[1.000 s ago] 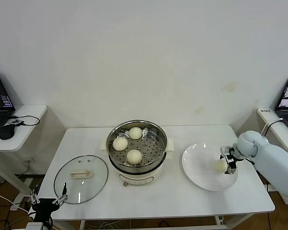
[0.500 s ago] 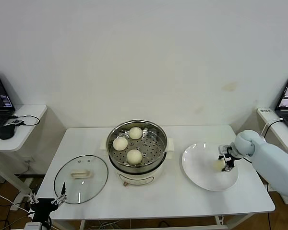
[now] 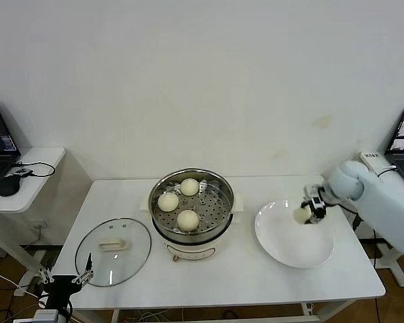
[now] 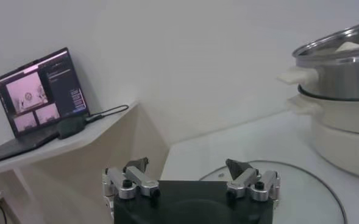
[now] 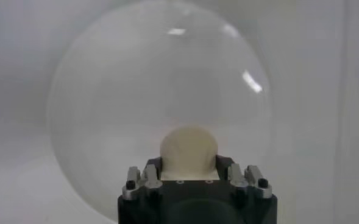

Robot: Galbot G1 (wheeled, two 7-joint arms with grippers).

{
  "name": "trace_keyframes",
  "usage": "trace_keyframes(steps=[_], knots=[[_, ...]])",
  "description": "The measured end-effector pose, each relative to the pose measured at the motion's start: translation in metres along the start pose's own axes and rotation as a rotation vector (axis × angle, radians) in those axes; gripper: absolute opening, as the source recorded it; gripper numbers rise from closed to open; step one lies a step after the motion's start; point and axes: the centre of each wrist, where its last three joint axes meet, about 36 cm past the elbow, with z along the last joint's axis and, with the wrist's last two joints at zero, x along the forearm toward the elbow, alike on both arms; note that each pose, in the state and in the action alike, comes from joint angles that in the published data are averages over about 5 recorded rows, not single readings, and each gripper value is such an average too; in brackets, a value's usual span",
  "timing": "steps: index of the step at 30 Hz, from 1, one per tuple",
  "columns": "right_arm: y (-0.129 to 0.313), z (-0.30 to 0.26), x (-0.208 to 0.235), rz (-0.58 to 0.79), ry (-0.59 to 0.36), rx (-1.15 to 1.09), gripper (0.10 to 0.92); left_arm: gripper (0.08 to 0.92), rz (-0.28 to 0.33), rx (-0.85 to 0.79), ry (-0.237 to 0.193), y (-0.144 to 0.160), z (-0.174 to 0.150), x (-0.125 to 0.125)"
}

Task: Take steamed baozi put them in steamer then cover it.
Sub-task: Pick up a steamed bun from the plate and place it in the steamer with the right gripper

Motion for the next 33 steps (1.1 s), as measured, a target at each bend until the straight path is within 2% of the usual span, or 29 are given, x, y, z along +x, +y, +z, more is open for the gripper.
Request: trace_keyframes(steps=[7, 13, 22, 33], knots=[[-0.042, -0.067, 0.055, 0.069, -0.084, 0.029, 0.581, 0.823, -0.002, 0.013, -0.006, 0.0, -0.002, -0.002], [-0.058, -0.13, 0.07, 0.072, -0.159, 0.04, 0.585, 0.823, -0.002, 0.021, -0.01, -0.001, -0.004, -0.002], [-0.061, -0.222, 0.048, 0.025, -0.231, 0.037, 0.585, 0.823, -0.006, 0.023, -0.02, 0.001, -0.009, -0.002], [-0.046, -0.271, 0.0, -0.022, -0.168, -0.005, 0.585, 0.823, -0.015, 0.034, -0.018, 0.003, -0.009, -0.003]])
